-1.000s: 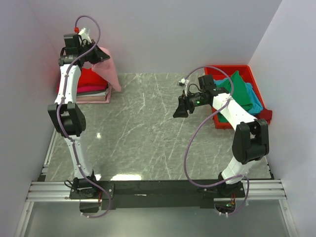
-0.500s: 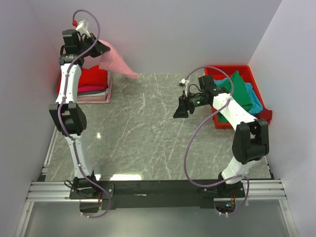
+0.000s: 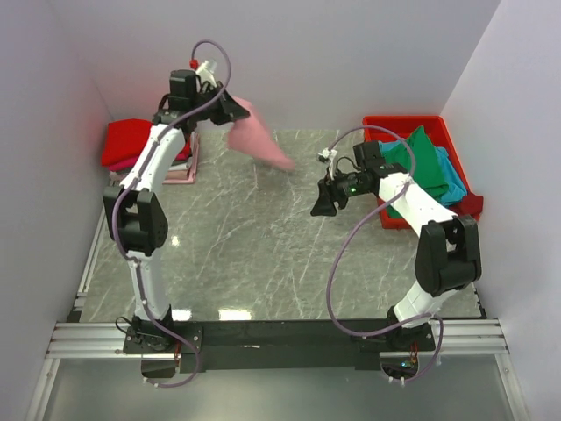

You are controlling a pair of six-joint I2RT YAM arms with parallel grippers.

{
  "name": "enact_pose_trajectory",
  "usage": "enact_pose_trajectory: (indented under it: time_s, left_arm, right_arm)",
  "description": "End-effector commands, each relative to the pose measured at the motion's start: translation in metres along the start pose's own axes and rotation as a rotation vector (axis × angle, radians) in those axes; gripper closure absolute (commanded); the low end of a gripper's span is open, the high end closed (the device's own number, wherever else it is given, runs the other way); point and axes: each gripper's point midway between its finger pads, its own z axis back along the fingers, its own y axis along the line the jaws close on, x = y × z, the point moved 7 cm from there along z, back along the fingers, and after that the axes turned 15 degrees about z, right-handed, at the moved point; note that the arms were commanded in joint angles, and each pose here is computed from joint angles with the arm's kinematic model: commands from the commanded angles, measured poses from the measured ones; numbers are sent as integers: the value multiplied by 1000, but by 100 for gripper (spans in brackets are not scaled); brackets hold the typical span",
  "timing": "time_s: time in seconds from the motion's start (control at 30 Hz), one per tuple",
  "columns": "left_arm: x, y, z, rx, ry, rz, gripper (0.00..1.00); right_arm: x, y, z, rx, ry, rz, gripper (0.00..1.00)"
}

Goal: Fold and stack the t-shirts
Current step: Fold the tshirt

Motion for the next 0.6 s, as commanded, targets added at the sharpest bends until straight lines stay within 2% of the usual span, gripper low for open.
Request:
enact_pose_trajectory:
  time_s: [0.0,0.07,0.13,0.17,0.2,0.23,0.27,0.33,0.43,0.57]
  left_arm:
    - [4,-80,42,-170,-112,33,100]
    - [-12,-84,40,-191,-96,94,100]
    - [-35,-87,33,-211,-63,180,100]
    - [-46,-83,28,-199,-39,241,100]
    - [-53,-83,25,-209,-23,260,100]
    - [-66,-85,19,-207,10,288,100]
    - [-71,-87,16,-222,18,300,100]
    - [-89,-86,8,-225,70,355,100]
    - [-106,-84,1,-212,117,394,100]
    - [-118,-76,-2,-167,135,410,100]
  right_arm:
    - [19,-4,18,-146,-47,156,37]
    - [19,-1,26,-224,-46,211,35]
    - [27,-1,37,-336,-63,346,32]
    - [9,4,32,-351,-36,363,32]
    - [14,0,33,-422,-69,457,31]
    - [17,5,41,-496,-72,524,28]
    - [-4,14,30,-485,-50,549,26]
    - [5,19,38,-608,-112,673,17]
    - [-3,35,29,-601,-144,771,11]
    - [-13,58,-4,-498,-125,797,11]
